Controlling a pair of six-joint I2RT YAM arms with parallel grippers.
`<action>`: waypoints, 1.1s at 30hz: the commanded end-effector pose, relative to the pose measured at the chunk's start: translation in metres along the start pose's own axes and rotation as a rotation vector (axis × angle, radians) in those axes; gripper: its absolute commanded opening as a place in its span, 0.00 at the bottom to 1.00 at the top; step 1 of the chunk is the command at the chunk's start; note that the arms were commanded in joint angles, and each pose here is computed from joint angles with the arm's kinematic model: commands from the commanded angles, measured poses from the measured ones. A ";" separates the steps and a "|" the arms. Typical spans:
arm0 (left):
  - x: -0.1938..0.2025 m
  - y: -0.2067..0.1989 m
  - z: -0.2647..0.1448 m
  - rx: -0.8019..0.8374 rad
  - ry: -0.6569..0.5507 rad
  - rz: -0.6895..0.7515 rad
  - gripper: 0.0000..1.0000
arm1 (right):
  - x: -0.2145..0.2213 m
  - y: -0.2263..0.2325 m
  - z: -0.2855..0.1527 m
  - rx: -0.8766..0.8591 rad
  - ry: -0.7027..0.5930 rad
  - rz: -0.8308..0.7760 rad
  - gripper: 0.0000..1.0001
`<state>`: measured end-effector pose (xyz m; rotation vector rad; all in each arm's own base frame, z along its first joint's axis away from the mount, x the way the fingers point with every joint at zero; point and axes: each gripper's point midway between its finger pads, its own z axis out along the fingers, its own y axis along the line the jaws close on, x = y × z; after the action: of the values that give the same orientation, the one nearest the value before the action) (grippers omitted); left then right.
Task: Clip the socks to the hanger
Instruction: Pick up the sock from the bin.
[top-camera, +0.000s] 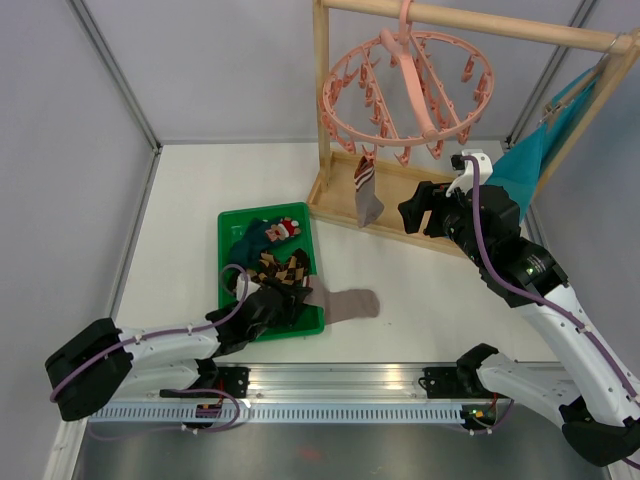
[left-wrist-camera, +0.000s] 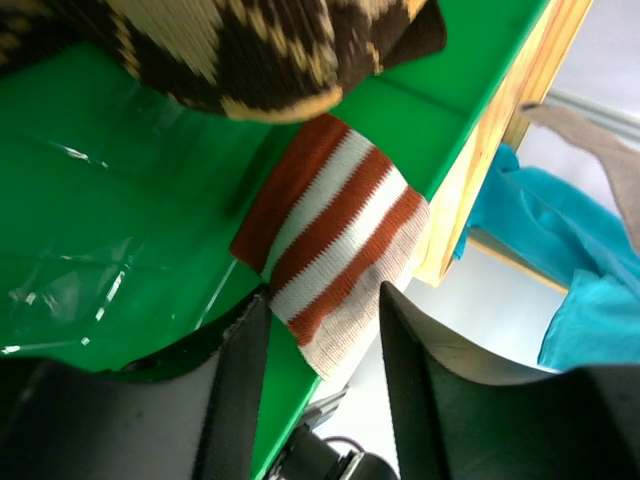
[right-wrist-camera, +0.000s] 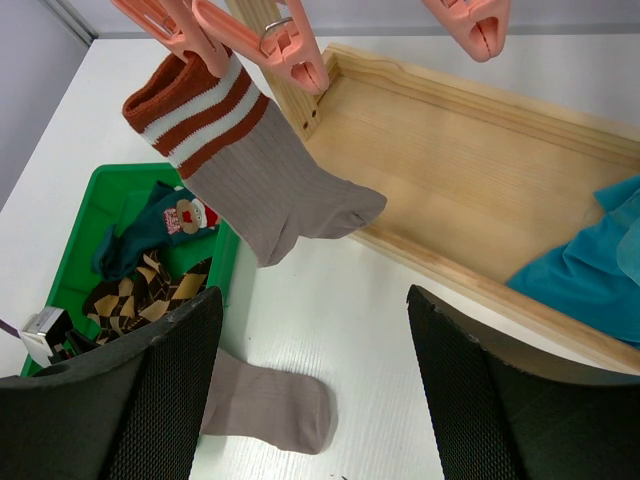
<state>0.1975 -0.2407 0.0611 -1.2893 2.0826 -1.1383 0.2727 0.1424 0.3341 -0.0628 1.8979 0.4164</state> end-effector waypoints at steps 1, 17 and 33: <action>-0.011 -0.011 0.000 0.050 -0.043 -0.047 0.50 | -0.007 0.003 0.001 -0.008 -0.027 0.009 0.80; -0.037 -0.027 0.005 0.019 -0.094 0.143 0.22 | -0.004 0.003 0.001 -0.009 -0.025 0.013 0.80; -0.032 -0.036 0.014 0.063 -0.072 0.189 0.40 | -0.003 0.001 0.000 -0.006 -0.026 0.008 0.80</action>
<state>0.2365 -0.2186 0.0712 -1.1288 2.0633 -1.0039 0.2728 0.1425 0.3273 -0.0655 1.9120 0.4102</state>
